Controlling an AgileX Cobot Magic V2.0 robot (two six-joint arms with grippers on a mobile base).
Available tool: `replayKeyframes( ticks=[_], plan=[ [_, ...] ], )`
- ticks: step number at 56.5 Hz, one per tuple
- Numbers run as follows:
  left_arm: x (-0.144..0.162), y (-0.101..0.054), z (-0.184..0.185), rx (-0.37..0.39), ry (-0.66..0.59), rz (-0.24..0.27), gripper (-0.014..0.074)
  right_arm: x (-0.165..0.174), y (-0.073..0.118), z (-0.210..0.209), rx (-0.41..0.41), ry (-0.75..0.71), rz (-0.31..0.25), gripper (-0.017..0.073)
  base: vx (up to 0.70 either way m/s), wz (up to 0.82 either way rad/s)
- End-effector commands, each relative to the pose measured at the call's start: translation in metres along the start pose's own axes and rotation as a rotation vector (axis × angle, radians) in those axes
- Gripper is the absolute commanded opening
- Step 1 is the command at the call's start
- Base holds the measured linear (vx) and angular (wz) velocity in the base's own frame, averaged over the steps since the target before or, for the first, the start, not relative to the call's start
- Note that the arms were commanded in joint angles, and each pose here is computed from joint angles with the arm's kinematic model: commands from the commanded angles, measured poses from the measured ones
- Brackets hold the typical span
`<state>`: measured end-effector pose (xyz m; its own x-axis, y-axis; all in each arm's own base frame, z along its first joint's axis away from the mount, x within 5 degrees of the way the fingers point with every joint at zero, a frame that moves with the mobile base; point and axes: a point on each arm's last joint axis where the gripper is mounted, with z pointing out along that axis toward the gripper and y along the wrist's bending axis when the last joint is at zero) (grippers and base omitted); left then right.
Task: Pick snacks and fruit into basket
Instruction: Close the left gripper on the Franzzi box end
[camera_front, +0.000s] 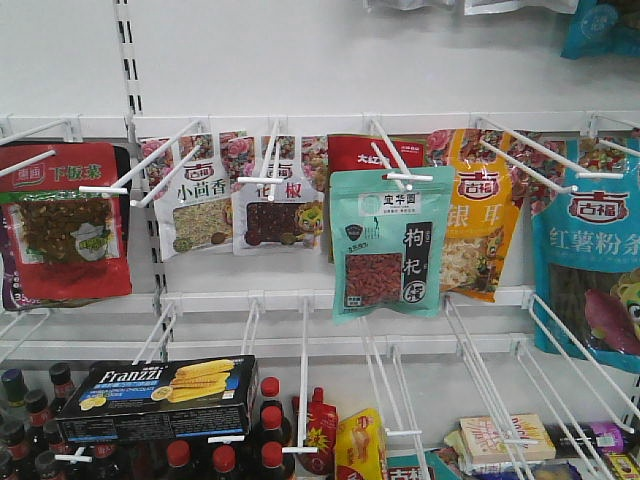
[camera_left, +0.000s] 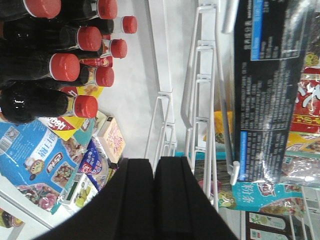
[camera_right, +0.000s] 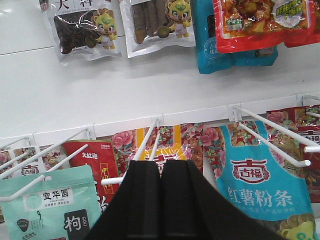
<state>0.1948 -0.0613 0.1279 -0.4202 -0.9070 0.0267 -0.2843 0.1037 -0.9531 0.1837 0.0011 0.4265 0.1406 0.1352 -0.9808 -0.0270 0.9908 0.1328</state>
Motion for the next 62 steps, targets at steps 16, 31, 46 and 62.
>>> replayKeyframes(
  ticks=[16,31,46,62],
  plan=[
    [0.002,-0.061,0.021,0.413,0.074,0.097,0.0380,-0.021,0.004,-0.003,-0.030,-0.129,-0.017,-0.0007,0.00,0.00],
    [-0.009,-0.064,0.023,0.430,-0.026,0.035,0.0486,-0.021,0.004,-0.003,-0.030,-0.129,-0.017,-0.0007,0.00,0.00],
    [-0.009,-0.064,0.023,0.431,-0.026,0.035,0.0498,-0.021,0.004,-0.003,-0.030,-0.130,-0.017,-0.0007,0.00,0.00],
    [-0.010,-0.074,0.028,0.467,-0.009,0.010,0.0642,-0.021,0.004,-0.003,-0.030,-0.129,-0.017,-0.0007,0.00,0.00]
  ],
)
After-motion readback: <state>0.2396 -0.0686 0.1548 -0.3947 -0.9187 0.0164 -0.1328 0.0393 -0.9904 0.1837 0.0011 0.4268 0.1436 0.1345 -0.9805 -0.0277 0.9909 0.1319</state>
